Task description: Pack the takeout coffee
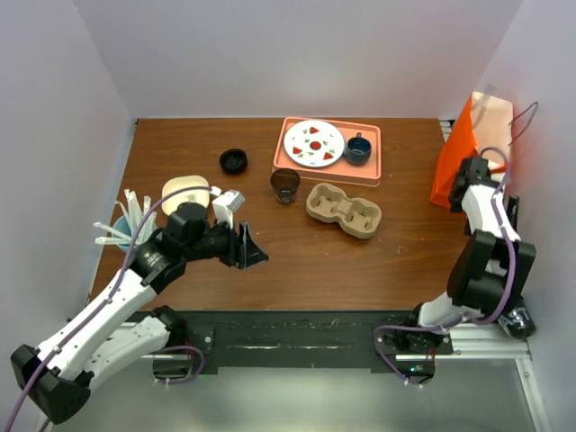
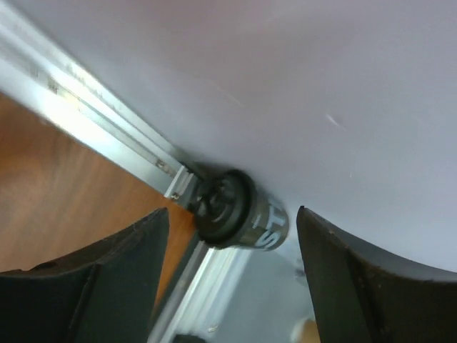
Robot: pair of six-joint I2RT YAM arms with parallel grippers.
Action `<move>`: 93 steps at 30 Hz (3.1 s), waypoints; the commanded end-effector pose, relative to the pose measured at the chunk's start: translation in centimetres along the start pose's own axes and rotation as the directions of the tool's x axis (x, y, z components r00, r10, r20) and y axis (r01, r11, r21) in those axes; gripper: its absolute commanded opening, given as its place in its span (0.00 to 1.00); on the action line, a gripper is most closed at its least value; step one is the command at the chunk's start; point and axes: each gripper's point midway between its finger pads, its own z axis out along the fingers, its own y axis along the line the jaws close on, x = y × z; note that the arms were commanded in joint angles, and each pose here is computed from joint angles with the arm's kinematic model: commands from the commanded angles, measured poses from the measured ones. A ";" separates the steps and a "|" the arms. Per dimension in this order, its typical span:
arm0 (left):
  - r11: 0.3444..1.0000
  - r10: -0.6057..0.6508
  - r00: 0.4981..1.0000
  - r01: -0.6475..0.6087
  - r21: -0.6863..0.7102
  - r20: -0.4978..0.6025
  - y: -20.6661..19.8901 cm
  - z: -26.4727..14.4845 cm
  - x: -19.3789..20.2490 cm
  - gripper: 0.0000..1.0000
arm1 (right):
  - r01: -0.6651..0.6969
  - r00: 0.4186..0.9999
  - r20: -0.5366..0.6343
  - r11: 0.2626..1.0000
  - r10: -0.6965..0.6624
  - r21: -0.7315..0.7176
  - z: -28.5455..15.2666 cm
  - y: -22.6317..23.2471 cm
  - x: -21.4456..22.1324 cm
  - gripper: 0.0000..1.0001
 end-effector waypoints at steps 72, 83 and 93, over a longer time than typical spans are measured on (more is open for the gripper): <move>0.981 0.181 0.966 -0.164 -0.104 0.183 1.5 -3.0 0.0 0.61 | 0.882 0.371 0.037 0.340 -0.928 -0.325 9.7 -2.4 15.0 0.92; 0.980 0.179 0.964 -0.158 -0.118 0.197 1.6 -3.2 -0.2 0.60 | 0.865 0.404 0.065 0.358 -0.912 -0.351 9.1 -1.5 16.7 0.71; 0.980 0.190 0.957 -0.170 -0.107 0.218 1.2 -3.5 -0.5 0.60 | 0.833 0.495 0.104 0.437 -0.863 -0.341 7.5 -1.7 17.1 0.62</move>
